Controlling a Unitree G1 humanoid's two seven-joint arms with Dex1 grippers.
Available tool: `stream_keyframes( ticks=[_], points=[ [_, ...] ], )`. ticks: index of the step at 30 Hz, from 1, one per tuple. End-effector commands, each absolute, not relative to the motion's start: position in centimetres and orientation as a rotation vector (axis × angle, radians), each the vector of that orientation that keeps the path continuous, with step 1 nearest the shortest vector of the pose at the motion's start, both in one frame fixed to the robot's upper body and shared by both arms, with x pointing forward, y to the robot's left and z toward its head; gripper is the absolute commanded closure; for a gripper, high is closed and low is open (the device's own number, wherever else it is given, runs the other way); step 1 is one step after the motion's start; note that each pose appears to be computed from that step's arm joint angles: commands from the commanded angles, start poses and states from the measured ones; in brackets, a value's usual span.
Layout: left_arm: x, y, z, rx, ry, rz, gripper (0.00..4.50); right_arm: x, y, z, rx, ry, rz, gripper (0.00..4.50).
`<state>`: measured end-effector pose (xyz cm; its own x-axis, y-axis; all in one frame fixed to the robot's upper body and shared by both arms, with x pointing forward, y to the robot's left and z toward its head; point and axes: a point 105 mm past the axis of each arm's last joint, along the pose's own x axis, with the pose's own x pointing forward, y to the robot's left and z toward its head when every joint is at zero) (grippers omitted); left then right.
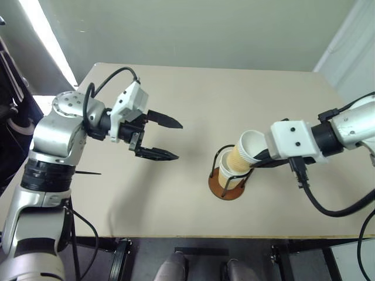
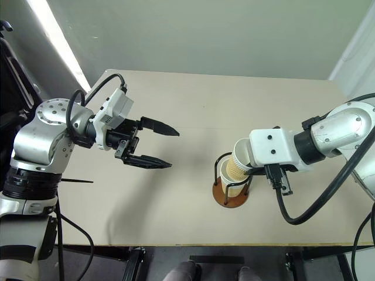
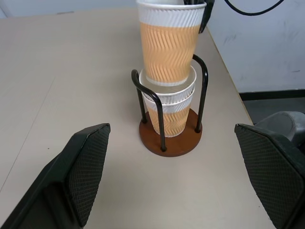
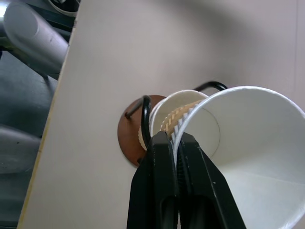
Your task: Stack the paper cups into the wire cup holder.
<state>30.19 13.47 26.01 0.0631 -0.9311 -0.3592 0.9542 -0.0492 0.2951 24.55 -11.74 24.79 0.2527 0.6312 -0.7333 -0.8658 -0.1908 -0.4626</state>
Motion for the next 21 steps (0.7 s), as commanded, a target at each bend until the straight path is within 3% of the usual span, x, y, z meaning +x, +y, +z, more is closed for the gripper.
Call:
stream_keyframes(
  ticks=[1, 4, 14, 21],
  points=[
    [29.8, 13.4, 27.0, 0.563, 0.005, -1.525, 0.0, 24.1, -11.0, 24.7, -1.126, 0.254, 1.405, 4.49],
    [29.8, 13.4, 27.0, 0.567, 0.006, -1.524, 0.0, 24.0, -10.3, 24.6, -1.103, 0.234, 1.42, 3.93],
    [30.0, 13.6, 27.1, 0.573, 0.006, -1.5, 0.0, 25.3, -9.3, 26.8, -0.901, 0.126, 1.335, 0.35],
    [31.0, 14.4, 26.7, 0.488, -0.002, -1.392, 0.0, 28.2, -12.3, 30.4, -0.389, 0.006, 1.059, 0.35]
  ],
)
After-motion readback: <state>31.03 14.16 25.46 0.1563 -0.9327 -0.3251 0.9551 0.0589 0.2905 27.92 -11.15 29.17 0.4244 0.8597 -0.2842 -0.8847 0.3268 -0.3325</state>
